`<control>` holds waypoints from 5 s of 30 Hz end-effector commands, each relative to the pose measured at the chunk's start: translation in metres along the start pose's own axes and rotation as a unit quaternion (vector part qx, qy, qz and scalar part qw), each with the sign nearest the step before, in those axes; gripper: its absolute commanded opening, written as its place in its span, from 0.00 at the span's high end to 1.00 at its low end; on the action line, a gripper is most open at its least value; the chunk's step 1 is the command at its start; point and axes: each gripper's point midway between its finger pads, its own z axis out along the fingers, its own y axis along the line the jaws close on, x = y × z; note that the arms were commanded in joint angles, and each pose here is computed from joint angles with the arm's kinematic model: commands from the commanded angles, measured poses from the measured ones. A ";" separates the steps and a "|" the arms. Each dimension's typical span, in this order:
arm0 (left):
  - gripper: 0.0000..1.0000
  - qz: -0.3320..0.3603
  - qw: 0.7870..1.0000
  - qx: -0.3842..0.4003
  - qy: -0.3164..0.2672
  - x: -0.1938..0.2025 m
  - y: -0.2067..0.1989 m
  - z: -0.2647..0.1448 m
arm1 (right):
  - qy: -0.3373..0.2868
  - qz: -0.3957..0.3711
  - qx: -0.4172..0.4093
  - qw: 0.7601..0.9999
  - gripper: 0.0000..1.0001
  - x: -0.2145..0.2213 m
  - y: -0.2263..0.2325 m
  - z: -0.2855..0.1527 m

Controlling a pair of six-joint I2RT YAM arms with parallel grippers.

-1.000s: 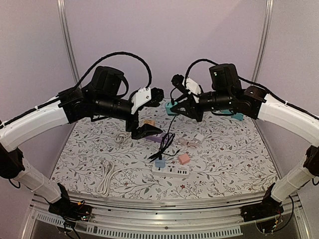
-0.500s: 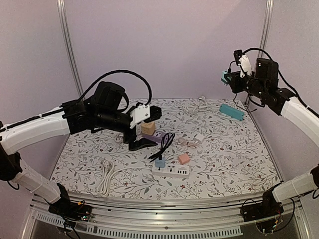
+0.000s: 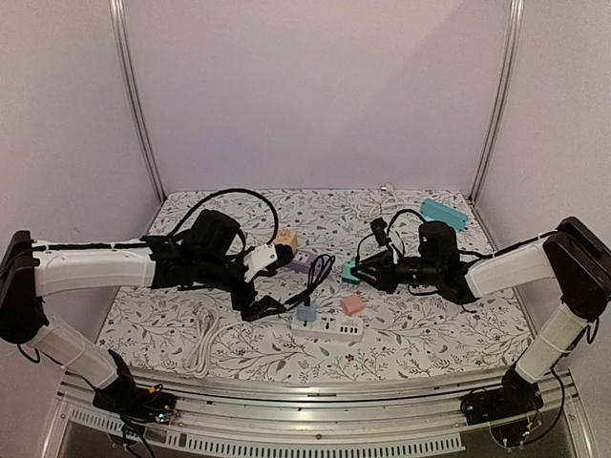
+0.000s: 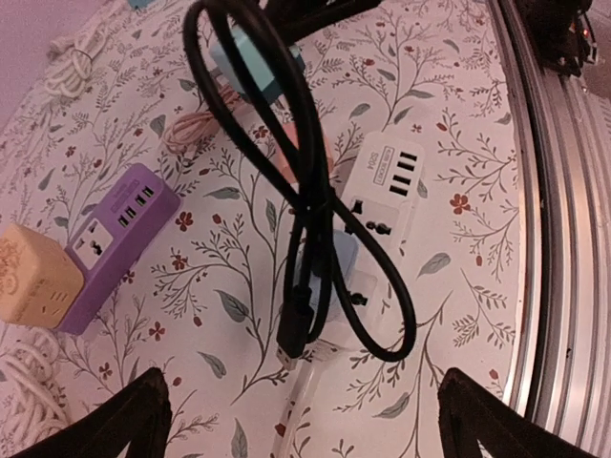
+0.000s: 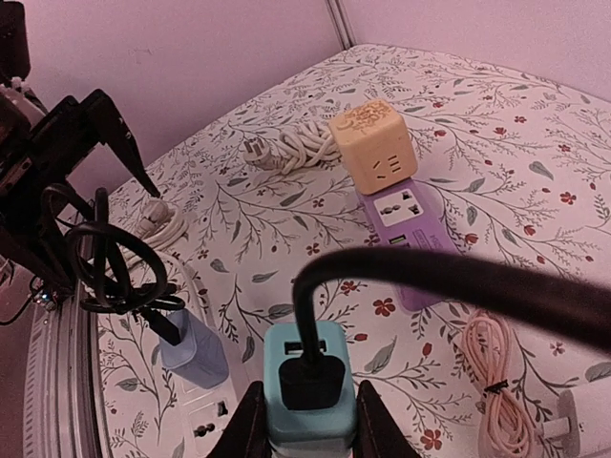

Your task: Insert the plug

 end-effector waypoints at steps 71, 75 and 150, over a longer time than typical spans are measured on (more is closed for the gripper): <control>0.07 0.030 0.991 -0.020 -0.132 -0.013 -0.016 0.040 | 0.071 -0.200 -0.071 0.975 1.00 0.108 0.064 0.052; 0.07 0.034 0.990 -0.019 -0.133 -0.016 -0.016 0.041 | 0.116 -0.213 -0.049 0.969 1.00 0.136 0.050 0.052; 0.01 -0.128 0.955 -0.188 -0.188 0.039 0.009 -0.060 | 0.212 0.149 0.168 0.951 0.81 0.099 0.042 -0.032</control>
